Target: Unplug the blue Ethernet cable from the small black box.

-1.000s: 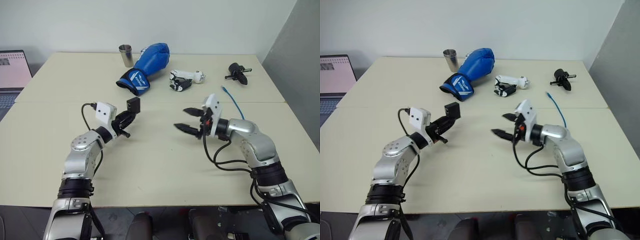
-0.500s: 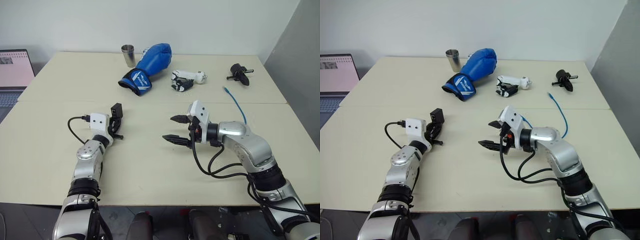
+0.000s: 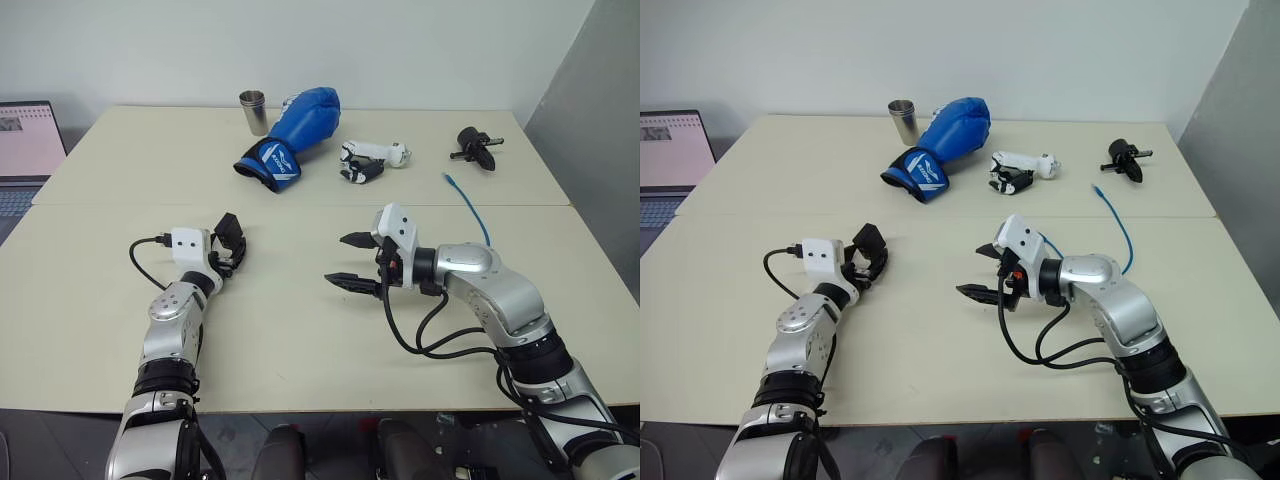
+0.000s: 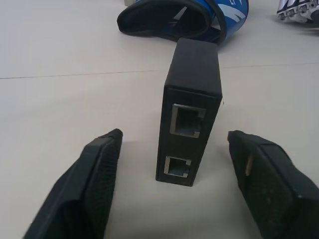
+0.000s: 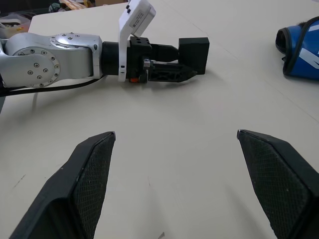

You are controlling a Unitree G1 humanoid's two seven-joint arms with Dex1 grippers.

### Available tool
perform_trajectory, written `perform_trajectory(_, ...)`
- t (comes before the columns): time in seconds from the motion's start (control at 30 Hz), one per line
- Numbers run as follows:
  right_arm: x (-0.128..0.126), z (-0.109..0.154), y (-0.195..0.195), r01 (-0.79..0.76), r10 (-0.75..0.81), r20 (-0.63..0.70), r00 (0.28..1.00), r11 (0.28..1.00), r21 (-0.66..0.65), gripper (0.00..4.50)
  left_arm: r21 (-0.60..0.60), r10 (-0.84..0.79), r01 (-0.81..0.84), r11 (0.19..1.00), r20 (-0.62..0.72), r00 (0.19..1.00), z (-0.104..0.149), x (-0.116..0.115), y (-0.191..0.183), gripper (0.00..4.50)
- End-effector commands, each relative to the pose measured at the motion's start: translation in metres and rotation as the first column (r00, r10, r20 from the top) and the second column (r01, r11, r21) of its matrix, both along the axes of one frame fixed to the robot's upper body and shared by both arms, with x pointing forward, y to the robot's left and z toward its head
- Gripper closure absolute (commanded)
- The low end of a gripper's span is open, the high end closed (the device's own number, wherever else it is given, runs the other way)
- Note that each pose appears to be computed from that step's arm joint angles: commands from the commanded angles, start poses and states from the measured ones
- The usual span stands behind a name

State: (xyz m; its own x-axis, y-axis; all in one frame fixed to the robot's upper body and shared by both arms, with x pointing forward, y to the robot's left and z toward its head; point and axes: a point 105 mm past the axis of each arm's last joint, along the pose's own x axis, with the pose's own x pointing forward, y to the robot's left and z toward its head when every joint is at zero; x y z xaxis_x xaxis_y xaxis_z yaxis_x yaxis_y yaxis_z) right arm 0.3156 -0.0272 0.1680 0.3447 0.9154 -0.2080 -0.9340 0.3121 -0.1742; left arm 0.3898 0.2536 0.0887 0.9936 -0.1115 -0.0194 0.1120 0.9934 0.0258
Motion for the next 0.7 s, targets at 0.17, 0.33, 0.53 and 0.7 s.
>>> perform_trajectory(0.17,-0.01,0.006,-0.001,-0.017,0.017,0.018,1.0,1.0,0.004,0.35,0.068,-0.064,0.065,0.996,-0.018,0.998,0.001,-0.031,0.007,0.37)
perform_trajectory(0.33,-0.019,0.004,-0.028,0.032,-0.032,0.001,0.999,0.999,0.001,0.35,0.121,-0.292,0.302,0.946,-0.091,0.952,0.025,-0.062,0.006,0.37)
perform_trajectory(0.53,-0.016,0.023,-0.08,0.105,-0.105,0.095,0.99,0.994,0.007,0.35,0.252,-0.416,0.458,0.852,-0.203,0.886,0.069,-0.086,0.024,0.37)
perform_trajectory(0.7,-0.025,0.039,-0.106,0.036,-0.034,0.063,0.997,0.999,-0.028,0.35,0.275,-0.472,0.518,0.81,-0.219,0.854,0.097,-0.087,0.027,0.37)
